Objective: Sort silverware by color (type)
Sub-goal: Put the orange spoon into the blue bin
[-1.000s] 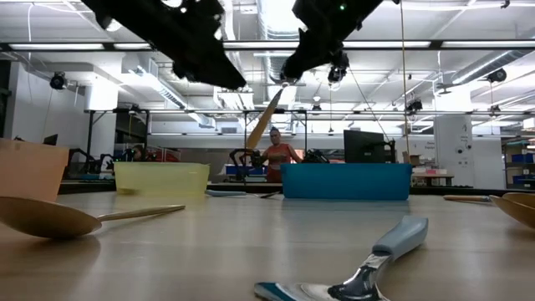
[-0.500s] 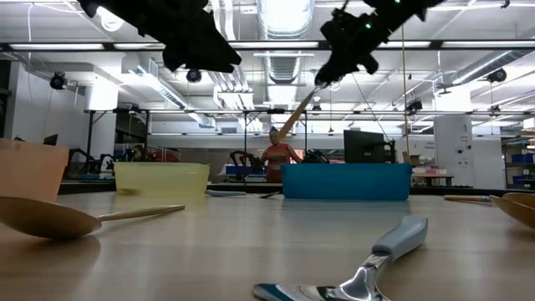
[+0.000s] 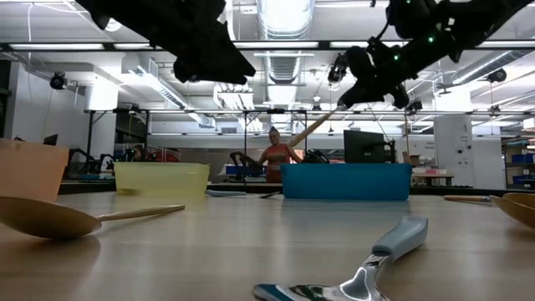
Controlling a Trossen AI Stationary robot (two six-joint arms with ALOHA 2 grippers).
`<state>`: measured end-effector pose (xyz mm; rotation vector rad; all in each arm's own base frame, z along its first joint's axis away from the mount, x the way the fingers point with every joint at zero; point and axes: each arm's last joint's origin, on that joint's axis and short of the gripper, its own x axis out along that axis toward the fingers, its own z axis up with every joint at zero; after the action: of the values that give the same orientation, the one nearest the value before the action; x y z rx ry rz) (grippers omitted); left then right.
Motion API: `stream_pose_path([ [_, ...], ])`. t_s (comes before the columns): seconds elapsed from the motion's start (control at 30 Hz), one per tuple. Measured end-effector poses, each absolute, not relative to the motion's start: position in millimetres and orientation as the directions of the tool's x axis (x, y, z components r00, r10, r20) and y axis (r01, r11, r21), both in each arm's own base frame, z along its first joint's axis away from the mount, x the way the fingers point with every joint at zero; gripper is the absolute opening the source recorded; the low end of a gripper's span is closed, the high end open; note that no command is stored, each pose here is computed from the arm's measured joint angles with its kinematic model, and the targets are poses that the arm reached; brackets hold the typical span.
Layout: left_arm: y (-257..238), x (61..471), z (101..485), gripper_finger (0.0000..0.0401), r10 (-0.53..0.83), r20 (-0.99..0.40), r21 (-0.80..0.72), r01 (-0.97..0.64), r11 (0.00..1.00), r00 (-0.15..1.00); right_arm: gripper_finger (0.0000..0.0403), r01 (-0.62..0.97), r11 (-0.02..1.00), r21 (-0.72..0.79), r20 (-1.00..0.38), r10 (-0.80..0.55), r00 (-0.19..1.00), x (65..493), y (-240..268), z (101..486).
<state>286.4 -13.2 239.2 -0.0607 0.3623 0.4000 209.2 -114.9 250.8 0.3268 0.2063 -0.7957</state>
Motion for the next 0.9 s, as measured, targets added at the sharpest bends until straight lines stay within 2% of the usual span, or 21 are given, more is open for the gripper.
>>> stream_pose_path([
  [0.13,-13,288,237,0.0183,0.370,-0.360,-0.007,-0.399,0.917,0.856,0.0009,0.722,0.654,0.227,-0.272,-0.669,0.692,209,-115,242],
  [0.4,-14,295,239,0.0183,0.368,-0.305,-0.041,-0.398,0.916,0.879,0.0009,0.718,0.676,0.163,-0.261,-0.672,0.693,209,-116,240],
  [0.9,-14,295,239,0.0183,0.369,-0.298,-0.068,-0.405,0.912,0.880,0.0009,0.736,0.671,0.093,-0.262,-0.696,0.668,205,-121,234],
])
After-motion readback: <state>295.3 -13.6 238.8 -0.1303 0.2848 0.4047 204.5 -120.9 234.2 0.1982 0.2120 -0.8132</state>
